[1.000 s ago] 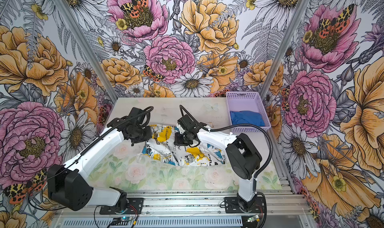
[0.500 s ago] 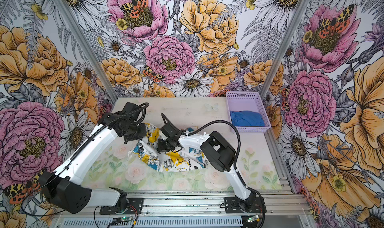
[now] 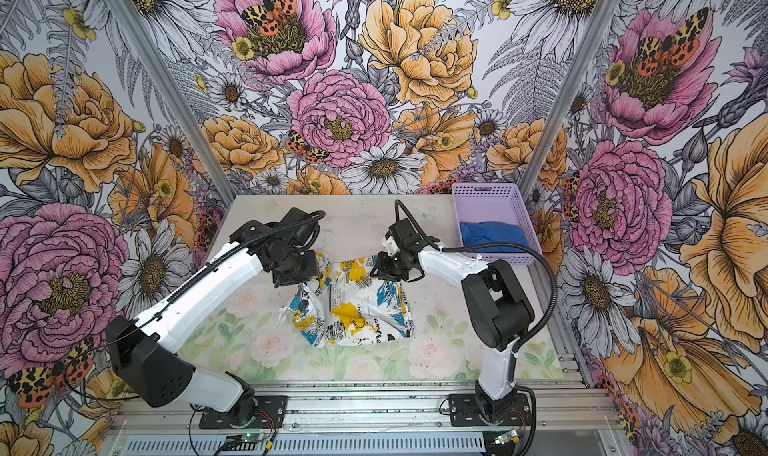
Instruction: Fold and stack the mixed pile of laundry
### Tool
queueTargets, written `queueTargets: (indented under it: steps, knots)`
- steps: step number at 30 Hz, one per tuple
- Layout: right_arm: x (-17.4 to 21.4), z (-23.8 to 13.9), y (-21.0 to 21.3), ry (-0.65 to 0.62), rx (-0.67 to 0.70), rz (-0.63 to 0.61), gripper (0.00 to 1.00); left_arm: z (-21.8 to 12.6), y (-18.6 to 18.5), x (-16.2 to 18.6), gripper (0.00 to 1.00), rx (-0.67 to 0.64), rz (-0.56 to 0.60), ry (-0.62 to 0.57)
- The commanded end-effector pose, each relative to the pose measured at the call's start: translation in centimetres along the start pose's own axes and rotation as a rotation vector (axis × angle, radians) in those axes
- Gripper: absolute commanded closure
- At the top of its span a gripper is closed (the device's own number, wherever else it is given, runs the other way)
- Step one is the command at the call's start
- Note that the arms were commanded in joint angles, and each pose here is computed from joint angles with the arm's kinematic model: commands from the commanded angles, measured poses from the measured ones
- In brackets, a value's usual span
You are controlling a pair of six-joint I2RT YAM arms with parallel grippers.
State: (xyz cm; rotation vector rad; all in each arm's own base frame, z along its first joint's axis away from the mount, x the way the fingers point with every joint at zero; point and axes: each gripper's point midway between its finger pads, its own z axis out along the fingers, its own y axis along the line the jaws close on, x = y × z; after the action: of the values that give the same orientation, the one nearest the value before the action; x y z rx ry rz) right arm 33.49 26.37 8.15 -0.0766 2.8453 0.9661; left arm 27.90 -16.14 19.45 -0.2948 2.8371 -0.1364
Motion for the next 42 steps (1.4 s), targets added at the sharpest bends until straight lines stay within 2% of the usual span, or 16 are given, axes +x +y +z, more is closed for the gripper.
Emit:
queueTargets:
  steps: [1,11,18,19,22,31,32,34,36,39,42]
  knots:
    - [2.7,-0.3,-4.0,0.083,0.089,0.010,0.69,-1.0,-1.7,-0.9,1.00,0.021,-0.073,-0.047]
    - [3.6,1.2,-7.2,0.125,0.129,0.014,0.70,-0.1,-7.4,1.1,1.00,0.060,-0.107,-0.002]
    - [4.7,1.9,-8.2,0.142,0.126,0.019,0.70,1.4,-12.1,1.7,1.00,0.086,-0.072,0.016]
    - [4.7,2.0,-8.2,0.140,0.124,0.018,0.70,3.0,-12.8,1.9,1.00,0.068,-0.065,0.035]
    - [4.8,2.2,-8.3,0.140,0.117,0.025,0.71,4.4,-14.3,2.1,1.00,0.073,-0.059,0.044]
    - [4.7,2.1,-7.9,0.128,0.099,0.025,0.71,6.9,-17.0,3.1,1.00,0.071,-0.046,0.072]
    - [4.7,2.0,-7.9,0.125,0.099,0.027,0.71,7.1,-17.1,3.1,0.97,0.071,-0.046,0.073]
    - [4.7,1.7,-7.7,0.114,0.096,0.027,0.71,7.4,-17.6,3.1,0.70,0.076,-0.045,0.076]
    - [4.6,0.9,-7.5,0.095,0.096,0.035,0.70,7.0,-18.2,2.7,0.48,0.094,-0.039,0.065]
    - [3.9,-1.1,-7.7,0.038,0.122,0.052,0.68,5.9,-19.1,2.0,0.31,0.134,-0.030,0.052]
    - [3.8,-3.2,-8.8,0.004,0.201,0.065,0.66,4.4,-19.5,1.2,0.21,0.170,-0.029,0.027]
